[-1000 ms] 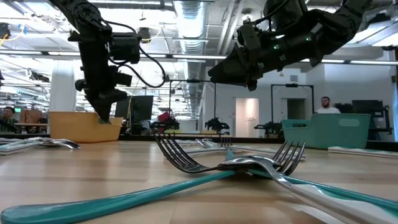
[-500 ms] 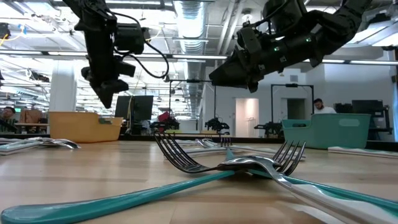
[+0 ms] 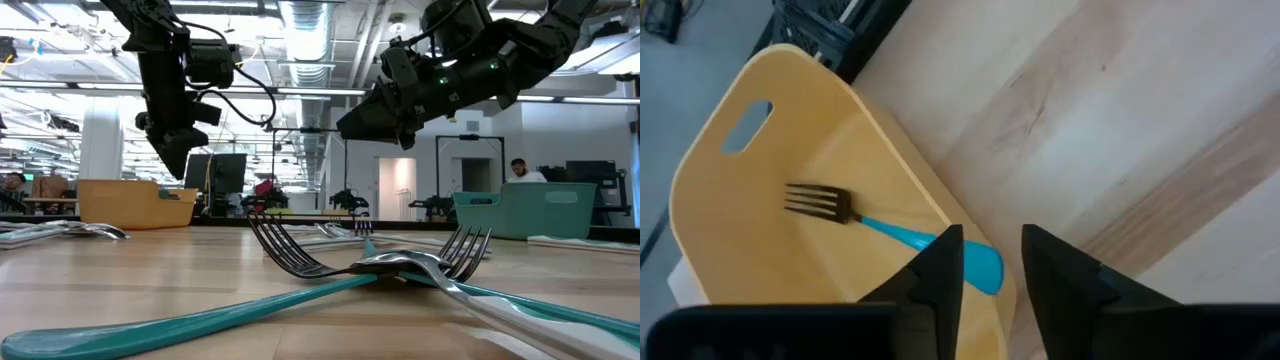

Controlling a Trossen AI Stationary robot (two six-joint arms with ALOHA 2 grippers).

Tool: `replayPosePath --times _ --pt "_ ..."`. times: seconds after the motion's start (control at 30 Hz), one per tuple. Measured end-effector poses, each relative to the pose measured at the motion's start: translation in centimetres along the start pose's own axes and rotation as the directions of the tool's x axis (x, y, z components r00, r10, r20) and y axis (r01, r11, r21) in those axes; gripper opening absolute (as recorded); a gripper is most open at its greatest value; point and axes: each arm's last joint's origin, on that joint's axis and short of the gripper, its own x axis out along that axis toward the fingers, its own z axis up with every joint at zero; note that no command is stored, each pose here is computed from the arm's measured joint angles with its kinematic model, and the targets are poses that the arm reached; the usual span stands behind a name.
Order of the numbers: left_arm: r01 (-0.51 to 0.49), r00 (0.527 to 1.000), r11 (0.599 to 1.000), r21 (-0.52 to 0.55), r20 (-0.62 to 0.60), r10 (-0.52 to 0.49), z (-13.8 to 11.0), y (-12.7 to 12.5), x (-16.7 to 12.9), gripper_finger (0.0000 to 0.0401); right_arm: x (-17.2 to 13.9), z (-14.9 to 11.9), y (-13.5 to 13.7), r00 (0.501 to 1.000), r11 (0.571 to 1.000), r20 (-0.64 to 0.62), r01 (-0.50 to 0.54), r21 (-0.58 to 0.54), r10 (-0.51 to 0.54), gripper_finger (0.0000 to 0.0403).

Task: Sort silverware by color (type)
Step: Put the blue fork into the yellow bin

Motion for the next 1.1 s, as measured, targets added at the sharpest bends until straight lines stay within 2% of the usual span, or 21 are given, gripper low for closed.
replayPosePath --times 0.33,0.53,0.7,0.9,1.1 --pt "-0.005 0.989 0.998 0.061 -0.145 0.014 0.1 -1.2 3.1 0.0091 0.0 0.0 0.1 1.000 1.000 0.006 -0.006 -0.001 0.006 0.0166" --pt "-0.040 0.981 0.995 0.088 -0.184 0.055 -0.1 -1.5 3.8 0.0053 0.0 -0.1 0.5 1.000 1.000 -0.004 -0.015 -0.007 0.015 0.0166" --pt "-0.088 0.981 0.992 0.092 -0.163 0.102 0.0 -1.2 3.6 0.0006 0.0 -0.1 0.4 1.000 1.000 -0.004 -0.013 -0.007 0.013 0.0166" --pt "-0.178 0.977 0.980 0.089 -0.100 0.187 1.2 -0.3 1.9 0.0002 0.0 -0.1 0.4 1.000 1.000 -0.003 -0.014 -0.006 0.014 0.0166" --pt "-0.184 0.982 0.977 0.107 -0.033 0.188 2.4 0.5 0.2 0.0001 0.0 -0.1 0.4 1.000 1.000 -0.003 -0.013 -0.005 0.013 0.0166"
